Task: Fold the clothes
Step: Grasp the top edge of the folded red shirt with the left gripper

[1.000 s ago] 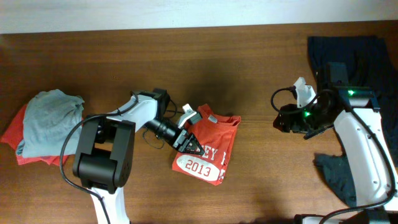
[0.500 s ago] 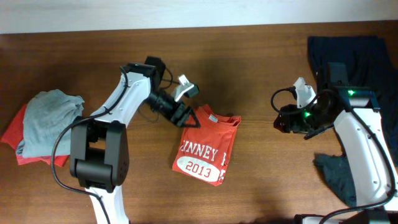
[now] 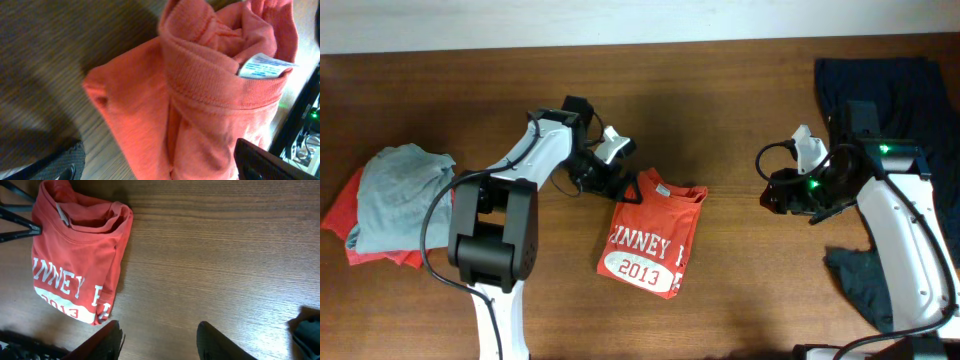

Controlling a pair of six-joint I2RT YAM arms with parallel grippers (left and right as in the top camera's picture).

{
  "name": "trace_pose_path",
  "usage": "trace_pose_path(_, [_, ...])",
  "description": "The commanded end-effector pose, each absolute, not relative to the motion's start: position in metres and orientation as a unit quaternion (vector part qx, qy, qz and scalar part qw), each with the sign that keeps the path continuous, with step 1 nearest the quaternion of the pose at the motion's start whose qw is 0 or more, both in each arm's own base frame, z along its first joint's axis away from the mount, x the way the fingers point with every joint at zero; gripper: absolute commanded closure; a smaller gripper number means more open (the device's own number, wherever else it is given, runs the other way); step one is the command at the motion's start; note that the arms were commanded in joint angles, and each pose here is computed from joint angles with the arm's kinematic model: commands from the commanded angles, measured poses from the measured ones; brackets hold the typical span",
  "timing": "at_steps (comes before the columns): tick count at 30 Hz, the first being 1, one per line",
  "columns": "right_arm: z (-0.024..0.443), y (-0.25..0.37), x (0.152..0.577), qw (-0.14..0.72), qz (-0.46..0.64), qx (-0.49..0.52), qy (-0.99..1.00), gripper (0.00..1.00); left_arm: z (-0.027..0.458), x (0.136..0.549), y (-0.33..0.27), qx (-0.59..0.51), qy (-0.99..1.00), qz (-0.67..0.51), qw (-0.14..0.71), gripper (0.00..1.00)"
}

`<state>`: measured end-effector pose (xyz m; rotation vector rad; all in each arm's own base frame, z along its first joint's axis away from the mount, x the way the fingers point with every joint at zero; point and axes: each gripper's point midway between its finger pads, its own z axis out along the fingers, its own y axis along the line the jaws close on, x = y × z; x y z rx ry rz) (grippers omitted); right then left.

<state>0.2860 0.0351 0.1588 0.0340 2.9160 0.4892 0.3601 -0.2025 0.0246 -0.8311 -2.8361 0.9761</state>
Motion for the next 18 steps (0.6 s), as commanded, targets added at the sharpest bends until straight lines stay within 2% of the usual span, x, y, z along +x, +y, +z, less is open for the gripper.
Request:
trace_pose_path(1, [0.161, 0.032, 0.289, 0.097, 0.161, 0.012, 0.982, 0.46, 0.014, 0.35, -0.216, -0.282, -0.901, 0.328, 0.031, 0.05])
trace_pose_path(3, [0.161, 0.032, 0.288, 0.097, 0.161, 0.013, 0.982, 0.46, 0.008, 0.344, -0.222, -0.289, -0.899, 0.327, 0.042, 0.05])
trace_pose_path(5, [0.161, 0.032, 0.288, 0.096, 0.161, 0.013, 0.982, 0.46, 0.001, 0.34, -0.226, -0.292, -0.897, 0.327, 0.052, 0.11])
trace_pose_path(8, [0.161, 0.032, 0.287, 0.094, 0.161, 0.013, 0.982, 0.46, -0.008, 0.337, -0.227, -0.29, -0.897, 0.327, 0.063, 0.24])
trace_pose_path(10, [0.161, 0.032, 0.287, 0.093, 0.161, 0.013, 0.982, 0.46, -0.013, 0.339, -0.227, -0.291, -0.898, 0.324, 0.06, 0.43])
trace_pose_path(11, [0.161, 0.032, 0.287, 0.093, 0.161, 0.013, 0.982, 0.46, -0.014, 0.34, -0.226, -0.293, -0.899, 0.321, 0.058, 0.48])
trace_pose_path(15, [0.161, 0.032, 0.287, 0.093, 0.161, 0.013, 0.982, 0.46, -0.017, 0.344, -0.222, -0.296, -0.904, 0.305, 0.052, 0.81])
trace_pose_path(16, [0.161, 0.032, 0.287, 0.093, 0.161, 0.013, 0.982, 0.46, -0.018, 0.346, -0.217, -0.294, -0.907, 0.295, 0.053, 0.99])
trace_pose_path(18, [0.161, 0.032, 0.287, 0.093, 0.161, 0.013, 0.982, 0.46, -0.018, 0.351, -0.209, -0.281, -0.916, 0.28, 0.054, 0.99])
